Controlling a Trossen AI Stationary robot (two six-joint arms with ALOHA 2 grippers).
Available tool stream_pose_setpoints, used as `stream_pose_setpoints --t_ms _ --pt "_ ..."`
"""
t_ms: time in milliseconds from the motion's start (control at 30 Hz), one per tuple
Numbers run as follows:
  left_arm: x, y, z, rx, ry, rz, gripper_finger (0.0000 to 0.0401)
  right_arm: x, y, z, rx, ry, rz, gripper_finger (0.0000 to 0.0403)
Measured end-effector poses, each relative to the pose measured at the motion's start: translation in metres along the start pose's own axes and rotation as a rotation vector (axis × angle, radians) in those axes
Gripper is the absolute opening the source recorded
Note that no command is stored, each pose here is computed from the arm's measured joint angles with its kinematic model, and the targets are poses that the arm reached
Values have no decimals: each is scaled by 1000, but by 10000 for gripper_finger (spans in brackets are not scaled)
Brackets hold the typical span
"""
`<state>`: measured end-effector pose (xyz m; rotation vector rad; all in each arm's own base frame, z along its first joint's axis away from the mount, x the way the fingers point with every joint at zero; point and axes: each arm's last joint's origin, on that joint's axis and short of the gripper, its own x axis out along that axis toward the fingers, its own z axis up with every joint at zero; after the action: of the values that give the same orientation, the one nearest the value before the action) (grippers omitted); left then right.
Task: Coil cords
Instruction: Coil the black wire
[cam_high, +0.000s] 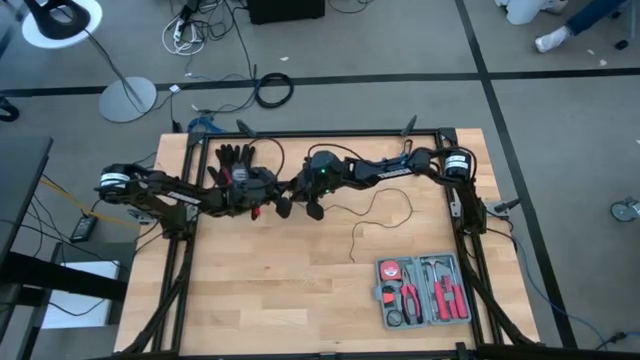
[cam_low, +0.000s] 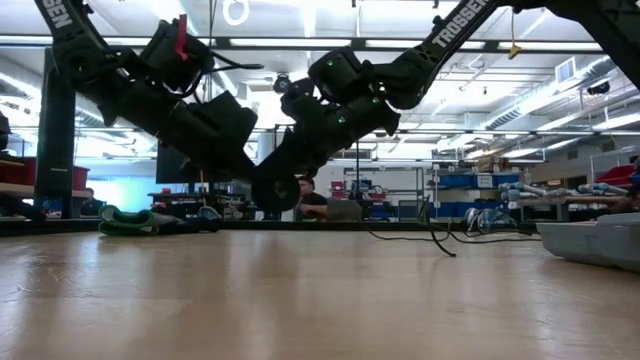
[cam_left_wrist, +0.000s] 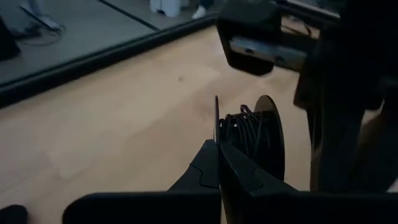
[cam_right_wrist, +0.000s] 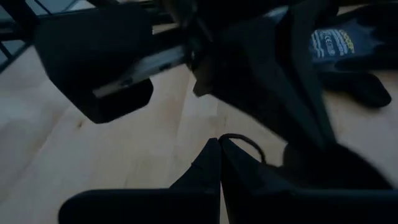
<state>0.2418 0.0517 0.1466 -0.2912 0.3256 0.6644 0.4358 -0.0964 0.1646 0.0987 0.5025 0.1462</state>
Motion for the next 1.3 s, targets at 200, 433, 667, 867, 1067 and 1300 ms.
stream_pose_setpoints --t_ms 200,433,667,867,1067,1300 --pt "2 4 -4 1 67 -18 0 -7 -5 5 4 -17 22 0" --pt "2 6 -7 -5 116 -52 0 -22 -18 9 45 10 -9 0" --pt "3 8 -8 -7 134 -53 0 -34 -30 1 120 107 -53 0" --pt "4 10 -5 -54 130 -80 0 -40 -34 -9 157 232 -182 3" --pt "5 8 4 -90 66 -160 0 -39 -32 -21 149 294 -254 17" --pt "5 7 14 -128 -44 -181 0 -33 -19 -36 164 342 -270 39"
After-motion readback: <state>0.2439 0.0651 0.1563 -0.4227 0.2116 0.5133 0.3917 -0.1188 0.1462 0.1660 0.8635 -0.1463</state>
